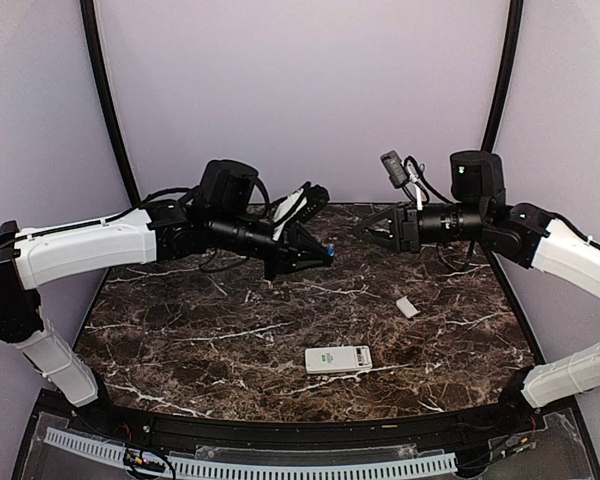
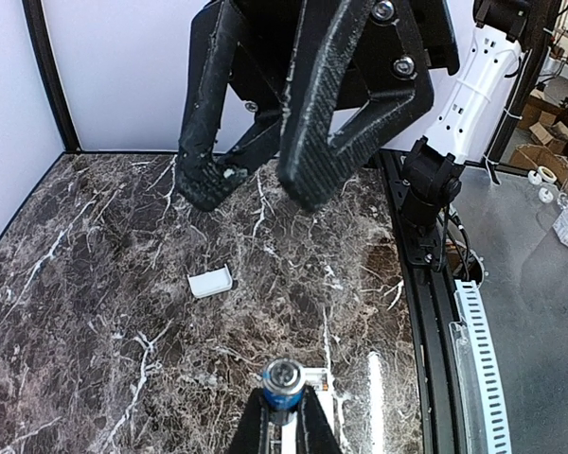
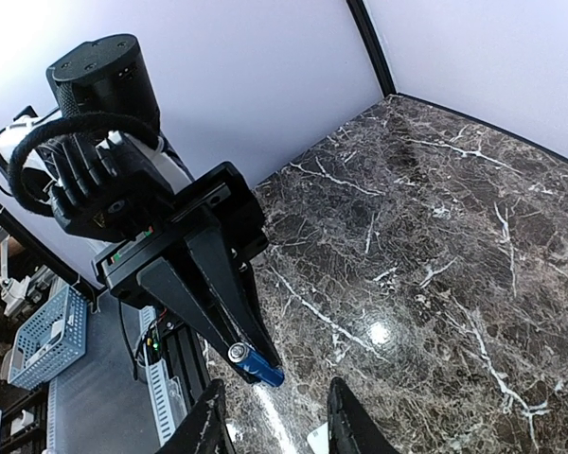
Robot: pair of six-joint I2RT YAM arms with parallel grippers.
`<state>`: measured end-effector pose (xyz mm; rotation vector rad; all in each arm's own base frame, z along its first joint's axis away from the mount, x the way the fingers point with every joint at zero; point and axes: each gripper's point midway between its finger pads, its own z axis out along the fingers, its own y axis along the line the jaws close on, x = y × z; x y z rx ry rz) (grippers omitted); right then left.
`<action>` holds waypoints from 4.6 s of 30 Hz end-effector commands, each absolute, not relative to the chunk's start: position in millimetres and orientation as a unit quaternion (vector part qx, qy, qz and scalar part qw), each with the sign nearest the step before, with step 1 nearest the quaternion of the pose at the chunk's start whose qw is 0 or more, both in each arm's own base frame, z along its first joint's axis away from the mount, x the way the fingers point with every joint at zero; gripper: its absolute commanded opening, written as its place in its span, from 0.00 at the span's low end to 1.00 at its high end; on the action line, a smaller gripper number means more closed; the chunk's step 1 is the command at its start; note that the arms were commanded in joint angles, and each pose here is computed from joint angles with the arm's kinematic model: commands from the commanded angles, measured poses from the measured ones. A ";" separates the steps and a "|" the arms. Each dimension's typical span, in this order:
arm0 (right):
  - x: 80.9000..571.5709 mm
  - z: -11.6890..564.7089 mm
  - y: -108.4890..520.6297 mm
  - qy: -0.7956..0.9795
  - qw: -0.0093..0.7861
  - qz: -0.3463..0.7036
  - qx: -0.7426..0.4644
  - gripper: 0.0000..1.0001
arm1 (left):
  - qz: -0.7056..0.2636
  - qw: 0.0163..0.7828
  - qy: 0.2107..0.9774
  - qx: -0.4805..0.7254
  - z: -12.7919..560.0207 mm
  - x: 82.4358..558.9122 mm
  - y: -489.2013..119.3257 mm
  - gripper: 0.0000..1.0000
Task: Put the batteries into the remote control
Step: Place the battery at the center of the board, then pick up the battery at the center of the board, then hold the remote control without the battery cover at the center of the board.
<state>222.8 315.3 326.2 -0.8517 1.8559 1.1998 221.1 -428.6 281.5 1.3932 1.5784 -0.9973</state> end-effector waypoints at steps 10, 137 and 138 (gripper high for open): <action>220.8 313.2 317.3 0.735 0.360 0.458 -0.347 0.34 | -0.406 0.364 0.648 0.532 258.6 225.8 -440.9 0.00; 339.7 114.4 302.5 0.930 0.239 0.180 -0.215 0.00 | -0.223 0.267 0.712 0.610 98.4 206.9 -388.6 0.99; 337.5 115.1 296.5 0.930 0.243 0.181 -0.207 0.00 | -0.217 0.259 0.703 0.625 89.3 203.7 -397.0 0.99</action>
